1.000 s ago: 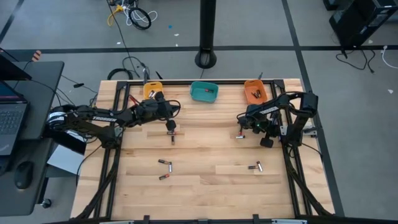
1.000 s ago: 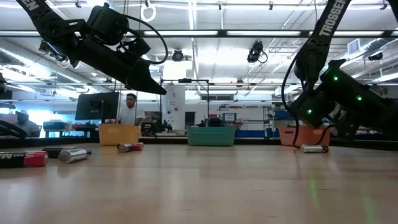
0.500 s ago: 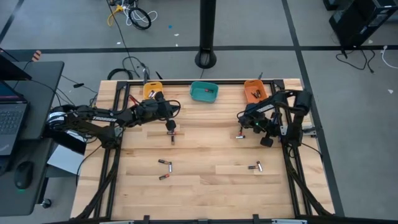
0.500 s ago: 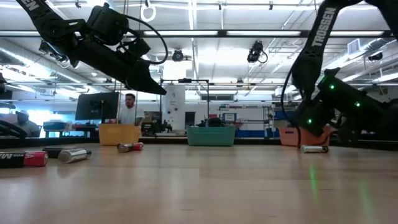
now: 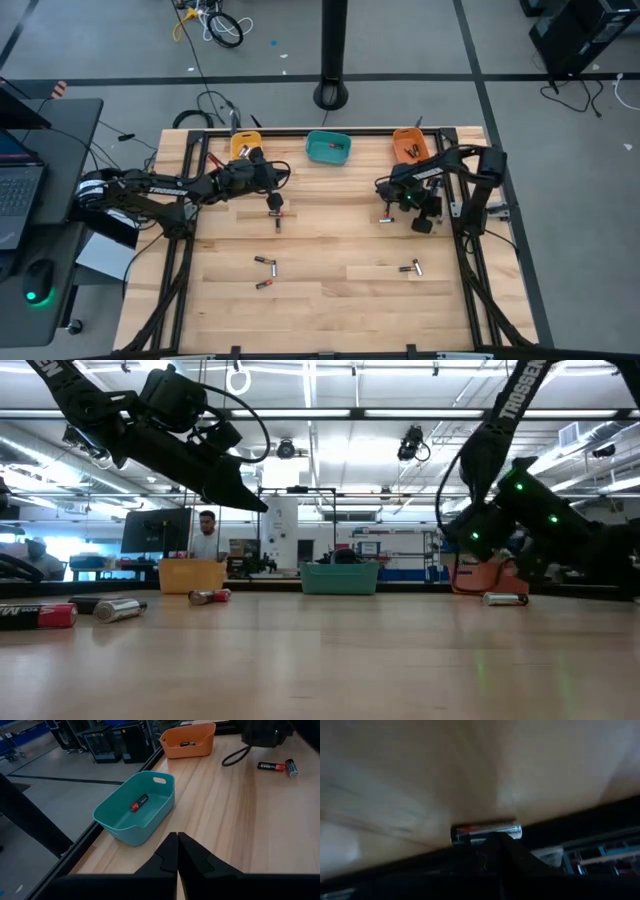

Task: Sort batteries
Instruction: Put the silver battery into the yellow bin

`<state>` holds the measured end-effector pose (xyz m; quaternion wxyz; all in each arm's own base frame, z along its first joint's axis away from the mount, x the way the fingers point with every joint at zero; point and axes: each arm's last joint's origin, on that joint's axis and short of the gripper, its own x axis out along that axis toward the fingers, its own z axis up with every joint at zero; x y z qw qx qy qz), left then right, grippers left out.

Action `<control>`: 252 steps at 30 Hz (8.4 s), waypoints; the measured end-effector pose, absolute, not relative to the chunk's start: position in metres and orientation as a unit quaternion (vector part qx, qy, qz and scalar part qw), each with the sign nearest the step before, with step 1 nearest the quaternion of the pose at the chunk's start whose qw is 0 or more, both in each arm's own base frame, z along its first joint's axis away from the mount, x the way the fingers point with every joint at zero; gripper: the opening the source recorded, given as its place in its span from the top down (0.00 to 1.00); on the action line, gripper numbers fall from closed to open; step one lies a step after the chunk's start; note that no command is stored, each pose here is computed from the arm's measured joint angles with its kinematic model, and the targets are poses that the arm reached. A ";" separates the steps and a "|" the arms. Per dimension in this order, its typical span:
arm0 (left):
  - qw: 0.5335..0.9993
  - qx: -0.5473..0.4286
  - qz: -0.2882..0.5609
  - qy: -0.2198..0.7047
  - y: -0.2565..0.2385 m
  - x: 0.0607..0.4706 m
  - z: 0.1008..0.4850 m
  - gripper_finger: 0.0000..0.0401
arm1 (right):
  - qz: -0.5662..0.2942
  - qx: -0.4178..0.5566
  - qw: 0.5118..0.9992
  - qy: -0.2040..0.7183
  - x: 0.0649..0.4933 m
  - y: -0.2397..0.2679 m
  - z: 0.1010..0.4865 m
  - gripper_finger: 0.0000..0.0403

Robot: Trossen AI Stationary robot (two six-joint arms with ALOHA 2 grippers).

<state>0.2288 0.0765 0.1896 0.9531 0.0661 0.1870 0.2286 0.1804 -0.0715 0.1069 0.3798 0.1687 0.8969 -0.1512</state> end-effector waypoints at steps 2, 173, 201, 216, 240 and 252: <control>0.953 0.066 0.229 0.187 0.076 0.229 0.190 0.97 | -0.156 0.167 0.389 0.892 0.184 -0.073 0.113 0.98; 0.981 -0.049 -0.142 -0.126 0.041 0.335 0.226 0.86 | -0.122 0.024 0.990 0.074 0.297 0.027 0.249 0.86; 0.984 -0.099 0.104 0.105 0.122 0.243 0.268 0.86 | -0.281 -0.017 0.951 0.132 0.256 0.008 0.270 0.63; 0.849 -0.239 0.332 0.334 0.204 0.155 0.208 0.86 | -0.283 -0.019 0.945 0.164 0.254 0.008 0.264 0.63; 0.747 -0.236 0.339 0.521 0.240 0.170 0.169 0.86 | -0.286 -0.028 0.941 0.179 0.253 0.004 0.261 0.64; 0.749 -0.230 0.348 0.515 0.242 0.171 0.169 0.79 | -0.287 -0.027 0.941 0.179 0.253 0.004 0.261 0.64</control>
